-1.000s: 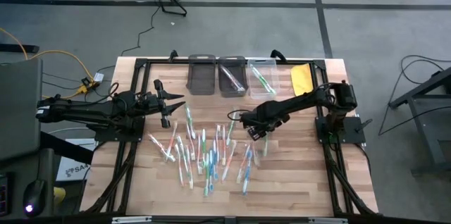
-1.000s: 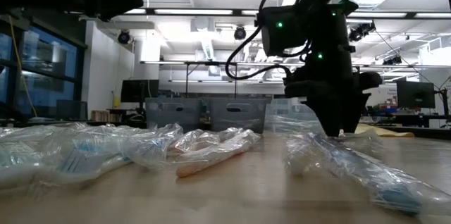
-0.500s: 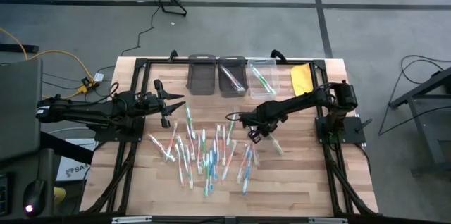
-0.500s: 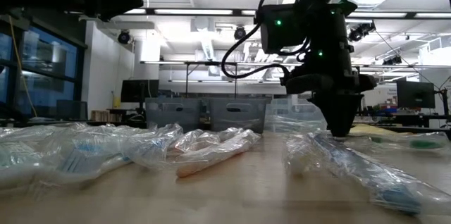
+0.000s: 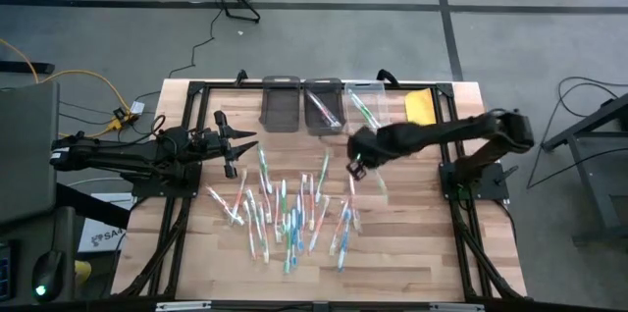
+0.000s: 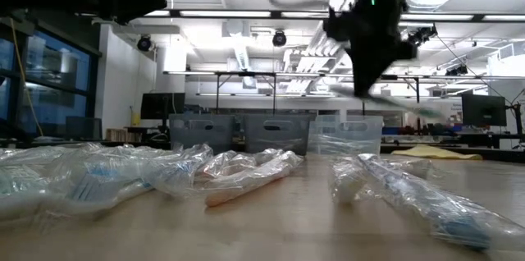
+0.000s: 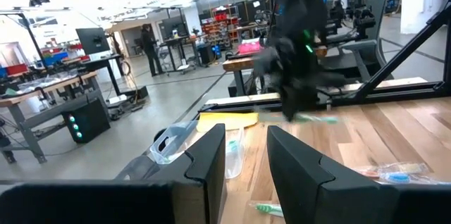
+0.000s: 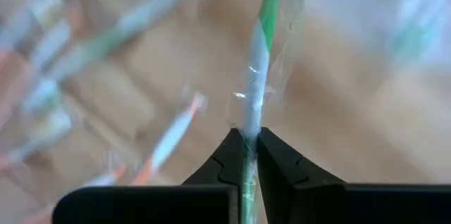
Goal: Pick & Place Toothbrushes
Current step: Put the green toothbrush into the transparent bin
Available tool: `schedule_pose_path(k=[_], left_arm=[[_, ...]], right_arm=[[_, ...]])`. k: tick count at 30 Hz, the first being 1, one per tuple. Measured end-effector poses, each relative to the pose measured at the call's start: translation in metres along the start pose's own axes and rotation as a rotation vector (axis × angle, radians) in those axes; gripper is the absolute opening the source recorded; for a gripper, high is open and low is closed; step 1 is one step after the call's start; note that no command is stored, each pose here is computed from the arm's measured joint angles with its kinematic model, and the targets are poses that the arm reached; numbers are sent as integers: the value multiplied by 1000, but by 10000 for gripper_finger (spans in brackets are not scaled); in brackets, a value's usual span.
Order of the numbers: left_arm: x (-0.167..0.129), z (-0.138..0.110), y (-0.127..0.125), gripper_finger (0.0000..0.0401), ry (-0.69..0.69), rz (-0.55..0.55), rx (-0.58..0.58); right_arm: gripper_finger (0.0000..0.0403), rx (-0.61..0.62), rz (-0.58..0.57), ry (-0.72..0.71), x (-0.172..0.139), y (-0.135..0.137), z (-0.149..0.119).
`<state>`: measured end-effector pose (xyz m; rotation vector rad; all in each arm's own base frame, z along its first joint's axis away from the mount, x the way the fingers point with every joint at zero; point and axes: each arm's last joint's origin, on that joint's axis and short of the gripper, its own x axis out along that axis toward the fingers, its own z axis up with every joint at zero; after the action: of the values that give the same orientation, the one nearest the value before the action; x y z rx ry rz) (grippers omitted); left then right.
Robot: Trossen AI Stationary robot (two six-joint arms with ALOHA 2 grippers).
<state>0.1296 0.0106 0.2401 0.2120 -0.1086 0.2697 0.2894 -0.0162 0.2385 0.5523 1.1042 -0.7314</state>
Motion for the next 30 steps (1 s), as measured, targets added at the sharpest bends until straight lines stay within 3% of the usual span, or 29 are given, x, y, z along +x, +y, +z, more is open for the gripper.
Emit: schedule_pose_path(k=[4,16,23,30], left_arm=[[0,0,0,101,-1,0,-1],[0,0,0,101,0,-1,-7],[0,0,0,101,0,-1,-7],[0,0,0,101,-1,-4,-7]], right_arm=[[15,-53,30,-109,-15,-19,31],[15,-84,78,-173,-17,-100,128],[15,-90,53,-48,23,-133,147],[17,-85,47,40,57,-150,153]])
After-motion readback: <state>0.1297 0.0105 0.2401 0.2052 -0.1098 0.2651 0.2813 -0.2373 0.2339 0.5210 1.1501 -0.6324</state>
